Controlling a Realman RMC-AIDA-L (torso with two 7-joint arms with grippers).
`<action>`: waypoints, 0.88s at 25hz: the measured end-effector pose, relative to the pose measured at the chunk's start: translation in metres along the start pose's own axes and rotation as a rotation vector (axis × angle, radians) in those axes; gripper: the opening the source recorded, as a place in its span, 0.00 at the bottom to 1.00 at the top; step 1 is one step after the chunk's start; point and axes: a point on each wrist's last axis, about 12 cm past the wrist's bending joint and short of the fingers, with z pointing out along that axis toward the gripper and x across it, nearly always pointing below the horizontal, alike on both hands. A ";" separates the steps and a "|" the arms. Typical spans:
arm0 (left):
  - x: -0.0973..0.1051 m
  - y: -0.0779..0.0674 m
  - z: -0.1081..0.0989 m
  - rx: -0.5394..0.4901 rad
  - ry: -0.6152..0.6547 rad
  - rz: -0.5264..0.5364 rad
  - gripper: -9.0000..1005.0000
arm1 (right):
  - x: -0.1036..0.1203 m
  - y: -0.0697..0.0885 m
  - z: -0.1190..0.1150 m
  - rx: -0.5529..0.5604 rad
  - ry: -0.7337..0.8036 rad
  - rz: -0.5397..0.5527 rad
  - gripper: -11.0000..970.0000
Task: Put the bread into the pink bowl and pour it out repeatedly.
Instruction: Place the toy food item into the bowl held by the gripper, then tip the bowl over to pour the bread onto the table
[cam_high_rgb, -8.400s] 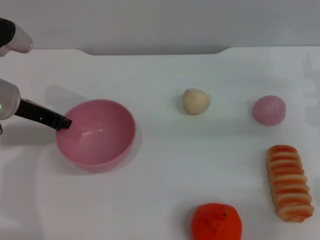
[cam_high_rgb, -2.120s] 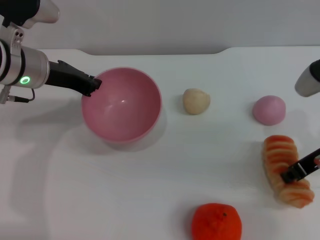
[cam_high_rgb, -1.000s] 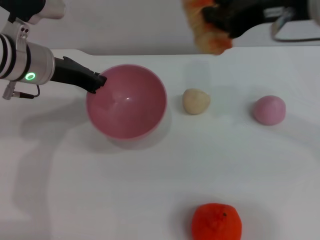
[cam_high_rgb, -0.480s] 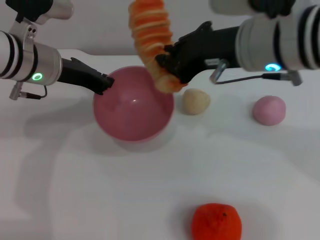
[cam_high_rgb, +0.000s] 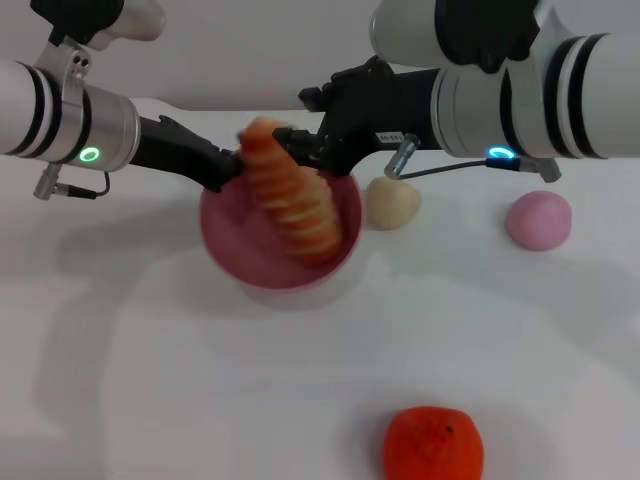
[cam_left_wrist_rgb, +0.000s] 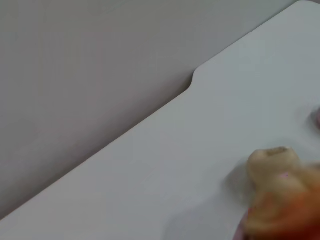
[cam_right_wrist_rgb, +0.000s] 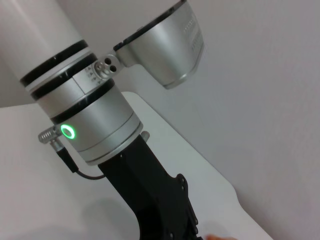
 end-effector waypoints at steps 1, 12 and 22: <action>0.000 0.000 0.000 0.000 0.000 0.001 0.05 | 0.000 0.000 0.000 0.000 0.000 -0.001 0.29; -0.002 -0.002 0.001 0.003 0.004 0.016 0.05 | 0.005 -0.018 -0.017 0.139 -0.121 -0.007 0.56; -0.010 -0.015 0.010 0.043 -0.004 0.042 0.05 | 0.023 -0.028 -0.024 0.419 -0.425 -0.029 0.56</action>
